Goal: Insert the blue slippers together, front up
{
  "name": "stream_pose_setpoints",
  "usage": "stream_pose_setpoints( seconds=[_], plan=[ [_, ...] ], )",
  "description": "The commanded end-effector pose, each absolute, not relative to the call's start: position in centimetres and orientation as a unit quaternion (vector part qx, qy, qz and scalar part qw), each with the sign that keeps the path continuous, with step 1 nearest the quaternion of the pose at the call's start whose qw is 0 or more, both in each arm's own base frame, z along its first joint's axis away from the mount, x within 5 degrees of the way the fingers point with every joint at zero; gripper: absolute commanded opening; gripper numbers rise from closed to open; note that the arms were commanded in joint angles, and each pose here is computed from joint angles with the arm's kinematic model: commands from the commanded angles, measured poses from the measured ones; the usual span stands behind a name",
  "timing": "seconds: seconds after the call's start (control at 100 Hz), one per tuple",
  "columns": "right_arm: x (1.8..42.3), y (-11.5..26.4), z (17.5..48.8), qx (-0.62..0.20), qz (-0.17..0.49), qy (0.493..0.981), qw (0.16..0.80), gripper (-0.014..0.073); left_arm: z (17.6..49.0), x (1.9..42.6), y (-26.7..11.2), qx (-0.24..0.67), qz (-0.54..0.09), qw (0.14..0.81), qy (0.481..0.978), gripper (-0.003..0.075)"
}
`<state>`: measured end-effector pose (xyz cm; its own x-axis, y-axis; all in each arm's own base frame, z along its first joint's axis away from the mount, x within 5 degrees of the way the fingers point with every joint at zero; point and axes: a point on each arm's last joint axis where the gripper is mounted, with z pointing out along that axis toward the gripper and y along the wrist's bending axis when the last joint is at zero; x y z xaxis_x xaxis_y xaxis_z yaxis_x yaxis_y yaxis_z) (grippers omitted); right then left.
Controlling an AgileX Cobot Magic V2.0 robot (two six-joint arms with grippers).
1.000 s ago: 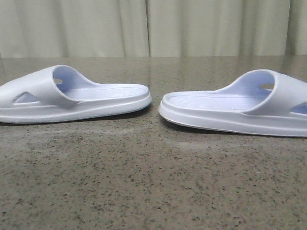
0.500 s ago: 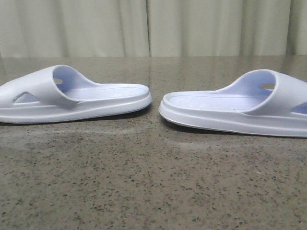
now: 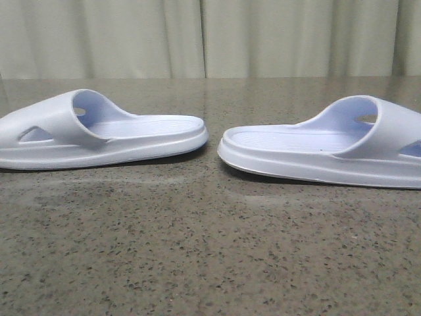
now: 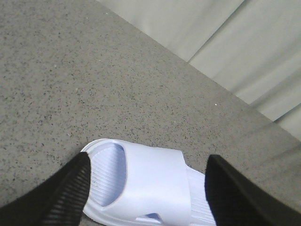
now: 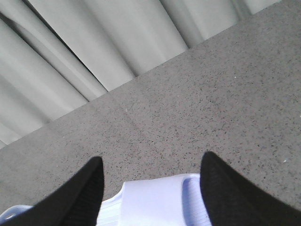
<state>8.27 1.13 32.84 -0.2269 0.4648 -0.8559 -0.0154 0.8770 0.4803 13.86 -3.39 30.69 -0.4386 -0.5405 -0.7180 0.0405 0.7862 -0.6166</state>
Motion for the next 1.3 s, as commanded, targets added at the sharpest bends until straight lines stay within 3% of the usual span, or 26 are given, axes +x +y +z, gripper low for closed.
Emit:
stream_pose_setpoints(
  seconds=[0.0,0.49,1.29],
  plan=[
    [8.5,0.9,34.5,0.152,0.200,0.729,0.637,0.0385,31.2,14.7,-3.0,-0.207,-0.309,0.528,0.763,0.0457],
    [8.5,0.9,34.5,0.151,0.200,0.730,0.635,0.0385,26.1,19.5,-3.6,-0.307,-0.308,0.402,0.806,0.0457],
    [8.5,0.9,34.6,0.152,0.200,0.724,0.642,0.0385,23.7,22.1,-4.0,-0.352,-0.298,0.345,0.818,0.0457]
  ],
)
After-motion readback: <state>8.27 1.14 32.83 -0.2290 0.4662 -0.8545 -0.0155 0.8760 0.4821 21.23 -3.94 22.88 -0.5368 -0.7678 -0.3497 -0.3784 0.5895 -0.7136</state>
